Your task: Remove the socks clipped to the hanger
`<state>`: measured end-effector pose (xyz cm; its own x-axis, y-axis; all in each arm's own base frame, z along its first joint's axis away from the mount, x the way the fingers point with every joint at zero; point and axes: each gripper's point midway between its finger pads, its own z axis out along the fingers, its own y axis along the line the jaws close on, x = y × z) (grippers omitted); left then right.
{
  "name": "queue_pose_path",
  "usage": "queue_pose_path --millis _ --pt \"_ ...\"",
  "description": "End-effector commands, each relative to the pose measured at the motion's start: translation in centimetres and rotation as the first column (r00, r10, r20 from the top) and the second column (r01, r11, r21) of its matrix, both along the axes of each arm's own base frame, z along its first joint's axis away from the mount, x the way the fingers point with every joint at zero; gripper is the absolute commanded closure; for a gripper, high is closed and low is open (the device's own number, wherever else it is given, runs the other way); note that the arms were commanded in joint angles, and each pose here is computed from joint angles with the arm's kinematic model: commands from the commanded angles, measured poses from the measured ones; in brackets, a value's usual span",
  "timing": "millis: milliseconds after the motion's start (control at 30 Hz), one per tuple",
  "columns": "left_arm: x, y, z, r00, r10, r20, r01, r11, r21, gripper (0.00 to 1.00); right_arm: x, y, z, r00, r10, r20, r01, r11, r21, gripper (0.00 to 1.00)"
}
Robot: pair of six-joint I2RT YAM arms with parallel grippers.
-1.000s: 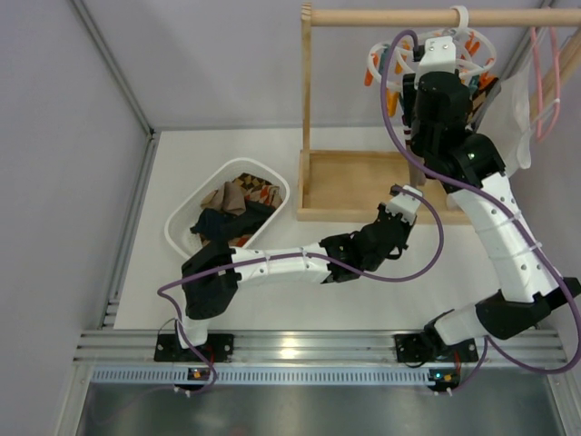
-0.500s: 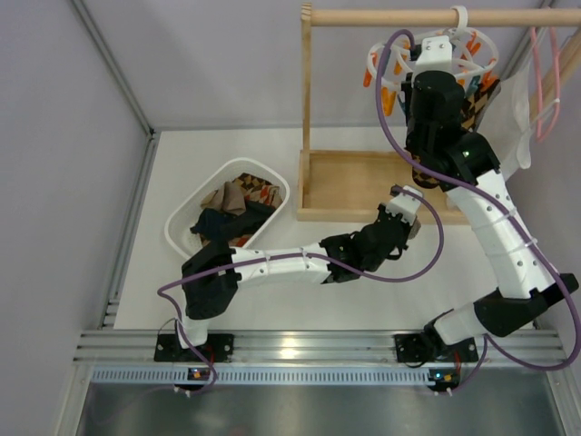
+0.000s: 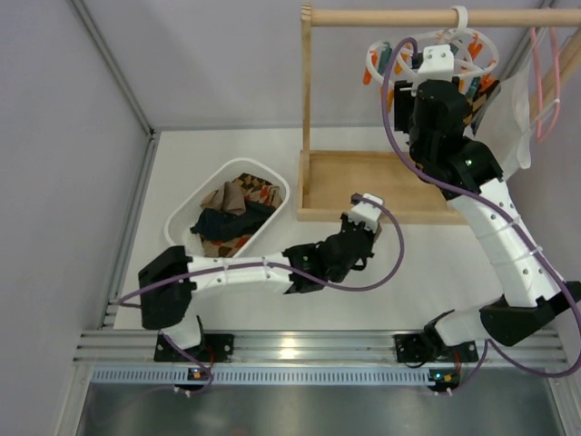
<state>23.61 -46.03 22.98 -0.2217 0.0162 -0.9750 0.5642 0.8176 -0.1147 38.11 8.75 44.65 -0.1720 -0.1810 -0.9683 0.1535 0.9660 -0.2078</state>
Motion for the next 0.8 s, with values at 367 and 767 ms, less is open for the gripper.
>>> queue_pose_path --millis 367,767 --pt "3.4 20.0 7.2 0.919 0.389 -0.06 -0.392 0.918 -0.059 1.0 -9.3 -0.1 -1.7 0.968 0.215 0.126 -0.241 0.938 0.249 0.25" --pt "8.8 29.9 9.7 0.859 0.486 -0.161 -0.5 0.864 -0.057 1.0 -13.2 -0.5 -7.2 0.951 0.279 0.131 -0.307 0.886 0.346 0.21"
